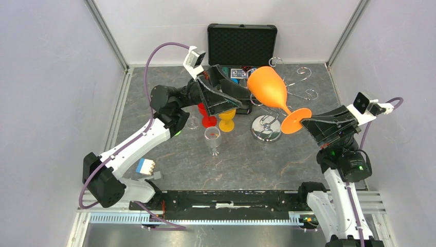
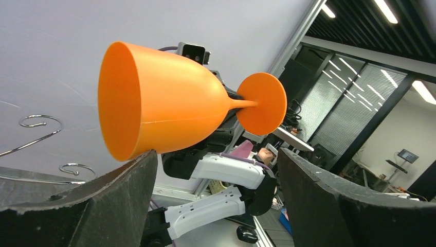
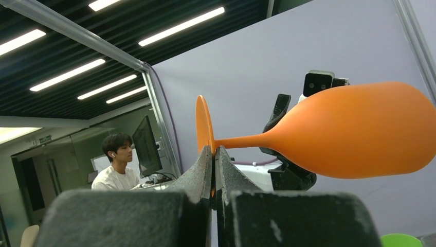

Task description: Take the wine glass off the wine glass rack

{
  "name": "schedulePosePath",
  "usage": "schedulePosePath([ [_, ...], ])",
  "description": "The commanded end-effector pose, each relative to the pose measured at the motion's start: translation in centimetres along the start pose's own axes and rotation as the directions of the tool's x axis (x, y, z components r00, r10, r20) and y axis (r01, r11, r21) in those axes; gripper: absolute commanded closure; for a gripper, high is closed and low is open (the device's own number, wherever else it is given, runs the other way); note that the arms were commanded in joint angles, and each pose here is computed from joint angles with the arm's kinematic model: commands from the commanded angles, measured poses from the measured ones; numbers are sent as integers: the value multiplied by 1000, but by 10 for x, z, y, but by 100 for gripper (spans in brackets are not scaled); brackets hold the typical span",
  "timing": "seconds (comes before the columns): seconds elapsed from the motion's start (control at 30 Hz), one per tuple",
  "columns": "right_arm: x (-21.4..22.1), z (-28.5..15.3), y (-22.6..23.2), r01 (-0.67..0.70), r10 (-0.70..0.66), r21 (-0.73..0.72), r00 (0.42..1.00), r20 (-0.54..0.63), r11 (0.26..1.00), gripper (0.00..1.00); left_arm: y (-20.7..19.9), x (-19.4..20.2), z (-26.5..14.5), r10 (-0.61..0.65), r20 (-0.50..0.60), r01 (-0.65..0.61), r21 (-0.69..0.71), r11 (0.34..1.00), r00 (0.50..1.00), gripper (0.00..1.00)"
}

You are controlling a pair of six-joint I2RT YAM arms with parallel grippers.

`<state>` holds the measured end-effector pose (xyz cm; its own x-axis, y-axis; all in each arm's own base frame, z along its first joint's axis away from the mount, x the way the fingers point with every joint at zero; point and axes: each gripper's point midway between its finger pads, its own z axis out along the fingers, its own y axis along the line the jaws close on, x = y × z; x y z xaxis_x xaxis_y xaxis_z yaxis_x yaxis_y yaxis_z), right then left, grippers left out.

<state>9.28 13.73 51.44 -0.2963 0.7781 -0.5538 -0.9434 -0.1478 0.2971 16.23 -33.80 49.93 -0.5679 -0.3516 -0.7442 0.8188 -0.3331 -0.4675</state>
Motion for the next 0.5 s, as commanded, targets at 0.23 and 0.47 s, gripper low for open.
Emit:
schedulePosePath([
  [0.23, 15, -11, 26, 44, -47, -118, 998, -30, 992, 100, -14, -6, 8, 40, -16, -40, 35, 999, 999, 16],
  [0.47, 15, -9, 26, 69, -73, -109, 997, -29, 992, 100, 26, -4, -6, 139, -37, -144, -225, 964, 990, 12],
])
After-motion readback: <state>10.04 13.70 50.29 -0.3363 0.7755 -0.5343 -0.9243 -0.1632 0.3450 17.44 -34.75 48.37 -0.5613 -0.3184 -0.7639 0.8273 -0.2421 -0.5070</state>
